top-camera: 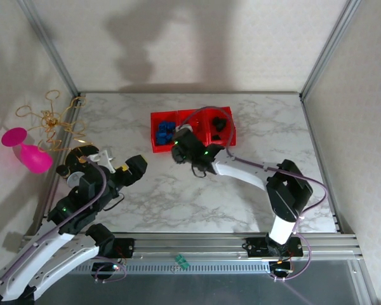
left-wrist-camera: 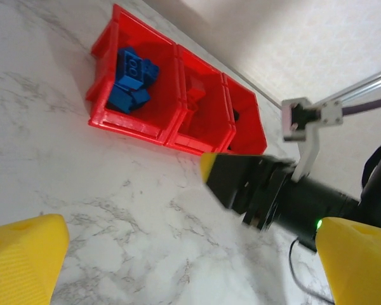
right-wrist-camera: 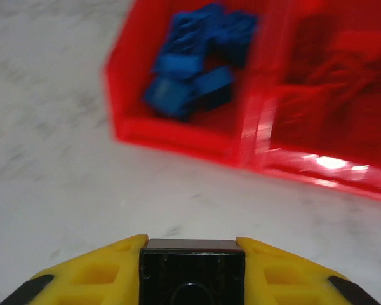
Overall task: Sort the legos into containers by color
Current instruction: Place the lego in the container.
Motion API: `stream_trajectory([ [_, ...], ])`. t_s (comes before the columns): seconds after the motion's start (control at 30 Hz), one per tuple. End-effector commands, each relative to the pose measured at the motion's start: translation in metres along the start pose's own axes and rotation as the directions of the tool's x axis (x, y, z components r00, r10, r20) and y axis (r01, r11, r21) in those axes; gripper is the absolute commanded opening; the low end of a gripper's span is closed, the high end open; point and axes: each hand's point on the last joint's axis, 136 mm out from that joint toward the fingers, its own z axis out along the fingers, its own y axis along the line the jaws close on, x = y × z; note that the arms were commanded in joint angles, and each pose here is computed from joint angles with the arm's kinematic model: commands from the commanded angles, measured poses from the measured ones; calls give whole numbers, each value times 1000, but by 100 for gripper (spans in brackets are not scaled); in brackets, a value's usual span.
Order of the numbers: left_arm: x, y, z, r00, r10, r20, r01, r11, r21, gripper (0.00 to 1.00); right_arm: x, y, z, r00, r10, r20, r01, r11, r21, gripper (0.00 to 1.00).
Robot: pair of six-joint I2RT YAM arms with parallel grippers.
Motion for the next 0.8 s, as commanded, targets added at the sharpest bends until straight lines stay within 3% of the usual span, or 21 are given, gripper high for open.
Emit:
stream_trajectory([
  [0.0, 8, -17, 15, 998, 54, -35, -51, 996, 68, 100, -25, -60, -5, 995, 69, 65, -76, 990, 115, 27],
  [0.27, 15, -31, 47, 993, 89, -72, -83, 993, 83, 100, -62, -164, 21, 983, 119, 142, -156, 944, 292, 26],
  [0.5, 25, -25, 68, 990, 105, -97, -101, 994, 45, 100, -71, -203, 58, 986, 114, 125, -151, 927, 342, 28],
  [0.63, 23, -24, 72, 990, 111, -86, -109, 994, 34, 100, -76, -205, 69, 988, 90, 124, -128, 930, 345, 39],
  [0.77, 17, -15, 72, 990, 131, -53, -132, 991, -18, 100, -89, -201, 56, 984, 85, 158, -134, 934, 332, 51],
])
